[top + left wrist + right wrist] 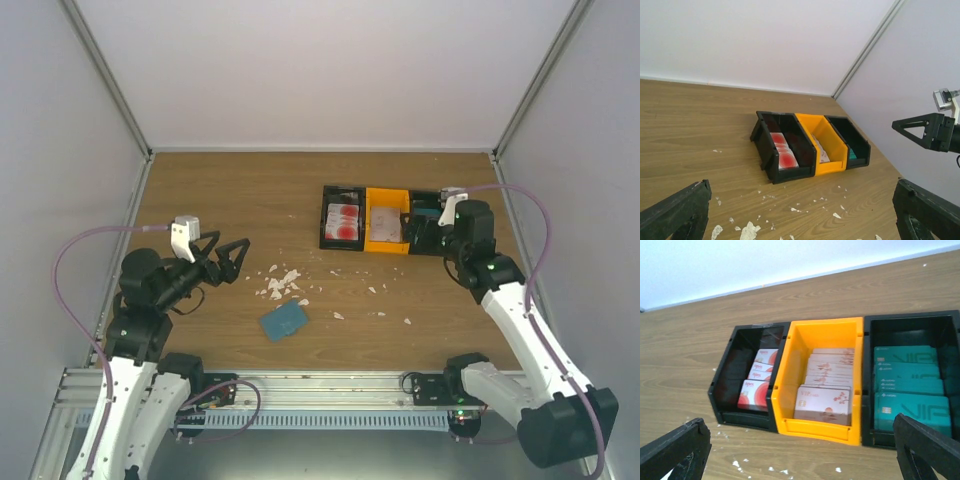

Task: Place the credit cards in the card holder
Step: Turn over the card holder at the center of the board.

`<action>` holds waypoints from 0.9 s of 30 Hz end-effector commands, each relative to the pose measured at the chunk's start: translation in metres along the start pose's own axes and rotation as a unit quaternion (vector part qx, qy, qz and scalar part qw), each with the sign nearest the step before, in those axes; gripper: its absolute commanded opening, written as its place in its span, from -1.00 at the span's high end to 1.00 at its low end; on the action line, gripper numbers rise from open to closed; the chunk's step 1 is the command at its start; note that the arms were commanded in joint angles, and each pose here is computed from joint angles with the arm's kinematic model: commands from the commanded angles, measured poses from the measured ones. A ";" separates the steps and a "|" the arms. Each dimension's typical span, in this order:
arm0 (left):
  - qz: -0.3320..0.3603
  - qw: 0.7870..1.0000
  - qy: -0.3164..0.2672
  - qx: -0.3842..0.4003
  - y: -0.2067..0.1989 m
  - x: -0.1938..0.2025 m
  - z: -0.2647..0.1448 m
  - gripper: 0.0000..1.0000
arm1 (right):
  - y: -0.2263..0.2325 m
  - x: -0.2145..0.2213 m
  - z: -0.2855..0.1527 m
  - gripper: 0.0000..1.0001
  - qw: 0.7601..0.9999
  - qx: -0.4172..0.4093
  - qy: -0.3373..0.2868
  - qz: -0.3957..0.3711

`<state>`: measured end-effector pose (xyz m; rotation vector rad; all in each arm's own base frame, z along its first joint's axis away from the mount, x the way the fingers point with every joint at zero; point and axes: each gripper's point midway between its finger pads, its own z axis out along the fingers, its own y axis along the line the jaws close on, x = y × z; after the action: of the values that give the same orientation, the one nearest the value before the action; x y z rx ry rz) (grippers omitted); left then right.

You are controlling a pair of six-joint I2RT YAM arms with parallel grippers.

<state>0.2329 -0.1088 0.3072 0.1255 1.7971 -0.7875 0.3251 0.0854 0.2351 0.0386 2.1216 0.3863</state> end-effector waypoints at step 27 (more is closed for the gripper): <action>-0.201 0.968 0.146 -0.030 0.043 0.114 0.026 -0.98 | 0.223 0.247 0.072 -0.84 0.908 -0.241 0.340 -0.044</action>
<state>0.2299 -0.1275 0.2225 0.0260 2.0357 -1.0038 0.2127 0.3404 0.0674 -0.5868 2.5976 0.9820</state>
